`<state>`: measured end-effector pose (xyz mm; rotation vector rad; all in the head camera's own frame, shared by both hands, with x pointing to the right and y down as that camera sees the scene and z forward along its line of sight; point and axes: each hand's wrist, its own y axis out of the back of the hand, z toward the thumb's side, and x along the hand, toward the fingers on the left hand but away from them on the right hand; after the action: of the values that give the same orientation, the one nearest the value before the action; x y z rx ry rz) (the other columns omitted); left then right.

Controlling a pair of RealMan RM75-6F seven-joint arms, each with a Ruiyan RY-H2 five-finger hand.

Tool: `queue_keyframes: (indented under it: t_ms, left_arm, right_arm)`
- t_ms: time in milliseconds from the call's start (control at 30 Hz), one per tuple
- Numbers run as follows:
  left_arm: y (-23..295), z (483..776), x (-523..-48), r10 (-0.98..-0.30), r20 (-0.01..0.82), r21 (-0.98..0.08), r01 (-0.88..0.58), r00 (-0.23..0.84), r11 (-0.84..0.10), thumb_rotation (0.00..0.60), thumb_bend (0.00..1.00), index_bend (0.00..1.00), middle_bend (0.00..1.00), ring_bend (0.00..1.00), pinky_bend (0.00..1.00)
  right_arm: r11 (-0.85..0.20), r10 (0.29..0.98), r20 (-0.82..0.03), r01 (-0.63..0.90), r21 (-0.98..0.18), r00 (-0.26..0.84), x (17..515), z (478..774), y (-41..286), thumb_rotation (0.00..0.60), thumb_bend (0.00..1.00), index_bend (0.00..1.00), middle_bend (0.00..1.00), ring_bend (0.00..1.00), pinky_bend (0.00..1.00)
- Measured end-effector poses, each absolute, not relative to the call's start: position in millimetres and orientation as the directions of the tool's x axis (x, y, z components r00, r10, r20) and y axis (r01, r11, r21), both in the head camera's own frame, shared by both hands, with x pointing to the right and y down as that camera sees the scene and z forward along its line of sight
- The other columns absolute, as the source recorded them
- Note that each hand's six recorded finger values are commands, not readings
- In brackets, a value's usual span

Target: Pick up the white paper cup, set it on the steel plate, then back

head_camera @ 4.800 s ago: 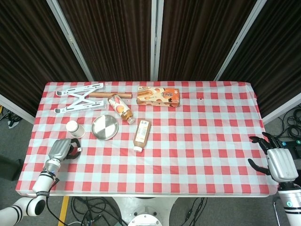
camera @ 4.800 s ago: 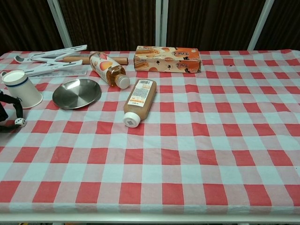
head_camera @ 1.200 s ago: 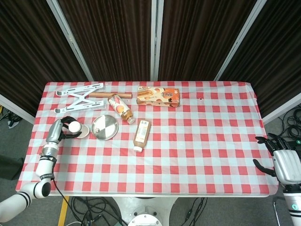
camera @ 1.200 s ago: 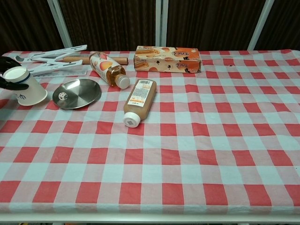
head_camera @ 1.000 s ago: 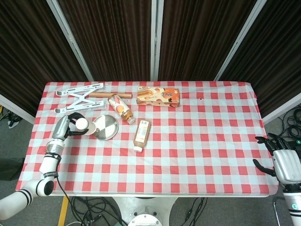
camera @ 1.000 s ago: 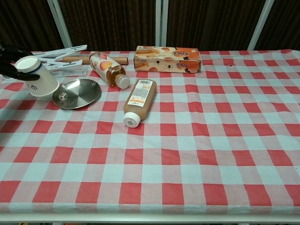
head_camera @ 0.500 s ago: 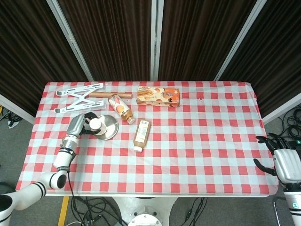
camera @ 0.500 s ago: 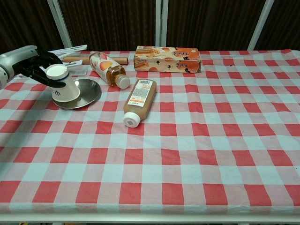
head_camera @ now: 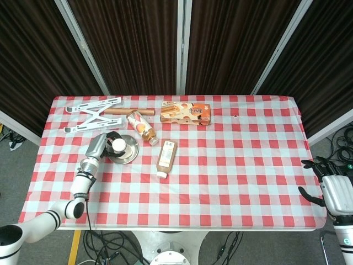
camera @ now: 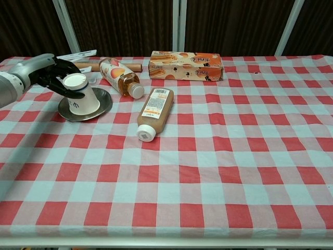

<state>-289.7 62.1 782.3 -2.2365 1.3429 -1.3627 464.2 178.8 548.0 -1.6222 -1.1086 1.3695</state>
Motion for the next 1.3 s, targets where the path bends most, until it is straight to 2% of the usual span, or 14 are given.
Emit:
queue_keyframes:
  t_ms: [200,333,500,733,833,1000,1167,1300]
  left_arm:
    - [58.8,785.9,-282.2,-0.775,0.608,-0.578,-0.572,0.174,-0.582,0.6,0.24,0.49,0.5,0.36,0.44]
    - [56.3,788.0,-295.0,-0.783,0.606,-0.629,-0.516,0.142,-0.581,0.6,0.24,0.49,0.5,0.36,0.44]
    - [56.1,786.1,-308.1,-0.79,0.603,-0.645,-0.516,0.108,-0.563,0.6,0.24,0.49,0.5,0.36,0.44]
    - [58.7,782.3,-278.0,-0.776,0.605,-0.596,-0.543,0.18,-0.591,0.6,0.24,0.49,0.5,0.36,0.44]
    - [56.3,782.0,-271.5,-0.778,0.598,-0.611,-0.519,0.193,-0.598,0.6,0.24,0.49,0.5,0.36,0.44]
    - [51.1,785.5,-284.8,-0.789,0.596,-0.659,-0.468,0.152,-0.588,0.6,0.24,0.49,0.5,0.36,0.44]
    - [52.3,788.0,-306.7,-0.792,0.604,-0.669,-0.484,0.088,-0.564,0.6,0.24,0.49,0.5,0.36,0.44]
    - [56.2,785.7,-298.1,-0.787,0.607,-0.645,-0.507,0.115,-0.571,0.6,0.24,0.49,0.5,0.36,0.44]
  right_arm:
    - [-0.365,0.931,-0.359,0.158,-0.918,0.063,463.0,549.6,178.2,0.6,0.14,0.24,0.34,0.14,0.19]
    - [-0.369,0.929,-0.363,0.159,-0.916,0.065,462.3,551.4,178.0,0.6,0.14,0.24,0.34,0.14,0.19]
    - [-0.371,0.928,-0.365,0.16,-0.915,0.068,461.9,552.1,178.2,0.6,0.14,0.24,0.34,0.14,0.19]
    - [-0.366,0.931,-0.36,0.159,-0.917,0.064,462.3,550.1,178.2,0.6,0.14,0.24,0.34,0.14,0.19]
    - [-0.364,0.931,-0.359,0.158,-0.918,0.062,462.3,549.5,178.0,0.6,0.14,0.24,0.34,0.14,0.19]
    - [-0.367,0.93,-0.362,0.16,-0.916,0.063,461.7,550.4,178.3,0.6,0.14,0.24,0.34,0.14,0.19]
    - [-0.368,0.93,-0.362,0.163,-0.915,0.063,462.3,550.8,179.7,0.6,0.14,0.24,0.34,0.14,0.19]
    - [-0.366,0.93,-0.362,0.164,-0.916,0.059,463.6,550.3,180.7,0.6,0.14,0.24,0.34,0.14,0.19]
